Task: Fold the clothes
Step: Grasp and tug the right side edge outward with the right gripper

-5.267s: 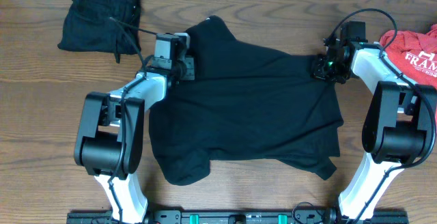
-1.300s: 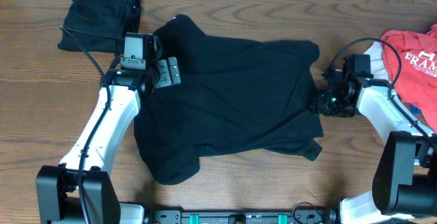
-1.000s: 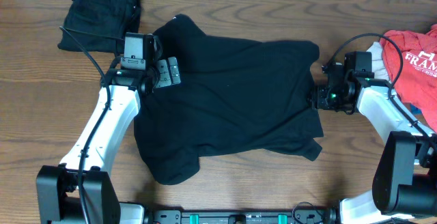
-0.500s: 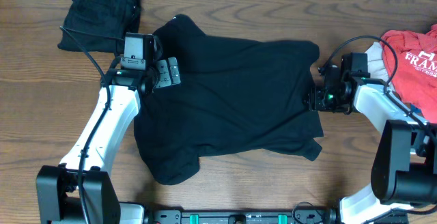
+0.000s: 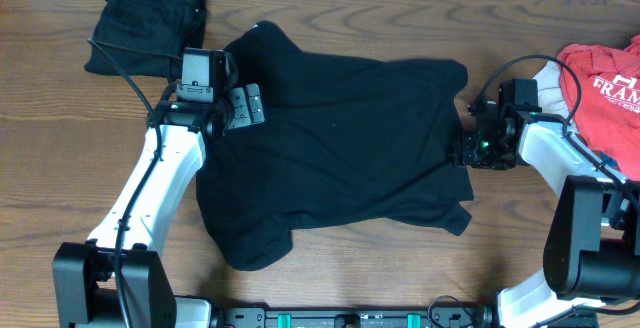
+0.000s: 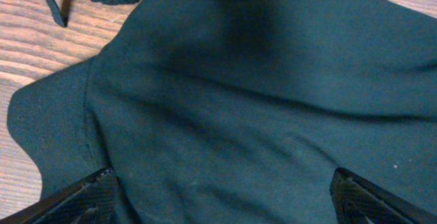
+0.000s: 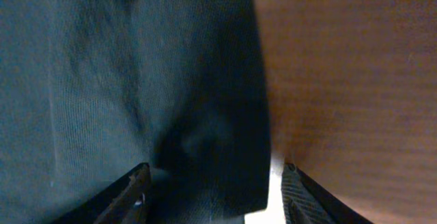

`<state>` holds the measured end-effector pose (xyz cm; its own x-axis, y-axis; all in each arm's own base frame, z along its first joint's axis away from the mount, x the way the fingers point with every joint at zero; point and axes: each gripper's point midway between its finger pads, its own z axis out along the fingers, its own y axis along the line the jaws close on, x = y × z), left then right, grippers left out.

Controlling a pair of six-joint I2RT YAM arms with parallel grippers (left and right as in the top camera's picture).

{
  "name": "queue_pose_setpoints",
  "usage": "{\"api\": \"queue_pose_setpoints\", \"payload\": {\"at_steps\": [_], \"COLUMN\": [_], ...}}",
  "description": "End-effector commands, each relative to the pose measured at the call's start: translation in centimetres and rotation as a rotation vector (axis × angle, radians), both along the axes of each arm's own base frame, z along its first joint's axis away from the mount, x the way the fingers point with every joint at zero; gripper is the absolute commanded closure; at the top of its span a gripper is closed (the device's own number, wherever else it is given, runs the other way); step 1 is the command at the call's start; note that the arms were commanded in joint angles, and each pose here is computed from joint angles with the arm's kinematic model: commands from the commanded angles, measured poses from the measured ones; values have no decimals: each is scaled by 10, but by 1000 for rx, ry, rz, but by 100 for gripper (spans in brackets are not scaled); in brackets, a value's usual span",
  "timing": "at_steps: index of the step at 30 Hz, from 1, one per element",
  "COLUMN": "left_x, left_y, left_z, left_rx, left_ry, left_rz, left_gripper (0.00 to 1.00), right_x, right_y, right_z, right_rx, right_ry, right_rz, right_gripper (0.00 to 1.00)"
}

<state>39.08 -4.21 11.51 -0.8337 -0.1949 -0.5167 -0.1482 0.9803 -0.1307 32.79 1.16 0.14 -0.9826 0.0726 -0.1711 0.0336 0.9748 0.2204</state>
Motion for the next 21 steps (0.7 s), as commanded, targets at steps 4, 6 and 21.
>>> {"api": "queue_pose_setpoints", "payload": {"at_steps": [4, 6, 21], "left_x": [-1, -1, -1], "left_y": [0, 0, 0], "left_z": [-5, -5, -5], "left_rx": [5, 5, 5], "left_ry": [15, 16, 16], "left_rz": [2, 2, 2], "left_gripper": [0, 0, 0], "right_x": [-24, -31, -73], "right_y": [-1, 1, 6], "right_z": [-10, -13, -22], "right_rx": [-3, 6, 27], "right_ry": [84, 106, 259], "right_rz": [2, 3, -18], "right_gripper": [41, 41, 41]}}
